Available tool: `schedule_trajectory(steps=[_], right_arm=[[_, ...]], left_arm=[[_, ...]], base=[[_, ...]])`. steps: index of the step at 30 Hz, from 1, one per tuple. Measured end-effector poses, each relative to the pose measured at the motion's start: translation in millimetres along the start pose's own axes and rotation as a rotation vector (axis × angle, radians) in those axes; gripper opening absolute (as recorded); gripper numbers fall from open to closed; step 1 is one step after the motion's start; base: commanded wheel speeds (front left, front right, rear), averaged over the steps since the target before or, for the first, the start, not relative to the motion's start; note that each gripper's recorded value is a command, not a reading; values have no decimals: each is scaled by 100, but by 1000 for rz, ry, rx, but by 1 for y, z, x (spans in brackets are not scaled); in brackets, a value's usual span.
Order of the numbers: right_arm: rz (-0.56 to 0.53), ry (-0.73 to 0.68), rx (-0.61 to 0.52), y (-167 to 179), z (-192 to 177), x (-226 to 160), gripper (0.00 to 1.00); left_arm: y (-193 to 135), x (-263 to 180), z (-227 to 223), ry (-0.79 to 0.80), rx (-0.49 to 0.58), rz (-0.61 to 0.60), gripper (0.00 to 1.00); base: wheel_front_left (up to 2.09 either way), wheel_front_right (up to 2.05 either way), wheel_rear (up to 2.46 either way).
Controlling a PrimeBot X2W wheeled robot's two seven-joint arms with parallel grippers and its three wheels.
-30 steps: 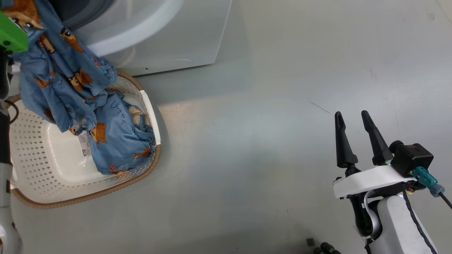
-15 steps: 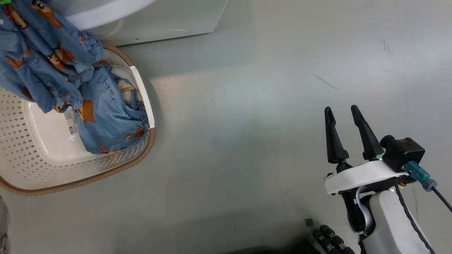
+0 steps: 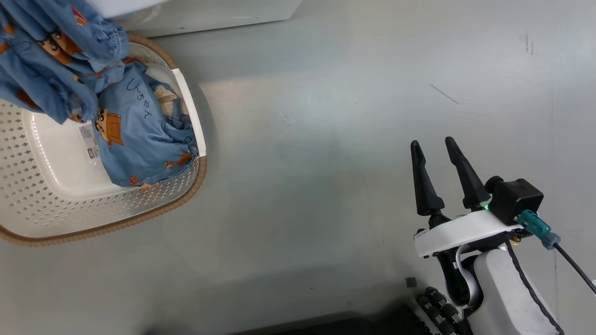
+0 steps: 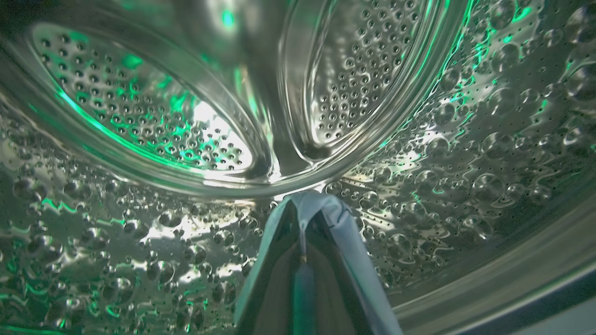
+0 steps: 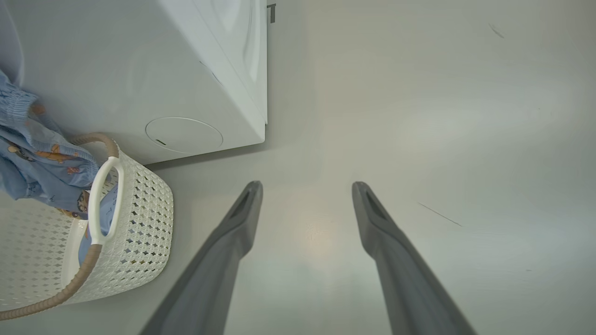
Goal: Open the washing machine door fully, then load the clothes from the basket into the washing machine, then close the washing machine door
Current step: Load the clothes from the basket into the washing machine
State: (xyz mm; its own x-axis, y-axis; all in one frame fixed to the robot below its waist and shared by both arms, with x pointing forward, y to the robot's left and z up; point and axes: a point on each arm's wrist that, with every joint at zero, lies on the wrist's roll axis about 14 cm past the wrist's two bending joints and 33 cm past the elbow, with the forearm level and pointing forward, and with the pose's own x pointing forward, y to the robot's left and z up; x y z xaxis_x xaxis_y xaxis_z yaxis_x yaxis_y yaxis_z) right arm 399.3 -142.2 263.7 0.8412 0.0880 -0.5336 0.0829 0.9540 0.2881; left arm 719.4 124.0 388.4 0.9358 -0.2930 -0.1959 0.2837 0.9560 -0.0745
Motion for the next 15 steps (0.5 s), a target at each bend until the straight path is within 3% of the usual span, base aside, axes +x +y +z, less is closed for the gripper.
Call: schedule_trajectory(steps=[8, 15], right_arm=[[10, 15, 11, 3, -5, 2, 100], [-7, 13, 14, -1, -3, -2, 100]], left_arm=[[-15, 9, 42, -244, 99, -41, 0], [-10, 7, 86, -437, 158, -25, 0]], base=[[0, 0, 0], [0, 0, 0]])
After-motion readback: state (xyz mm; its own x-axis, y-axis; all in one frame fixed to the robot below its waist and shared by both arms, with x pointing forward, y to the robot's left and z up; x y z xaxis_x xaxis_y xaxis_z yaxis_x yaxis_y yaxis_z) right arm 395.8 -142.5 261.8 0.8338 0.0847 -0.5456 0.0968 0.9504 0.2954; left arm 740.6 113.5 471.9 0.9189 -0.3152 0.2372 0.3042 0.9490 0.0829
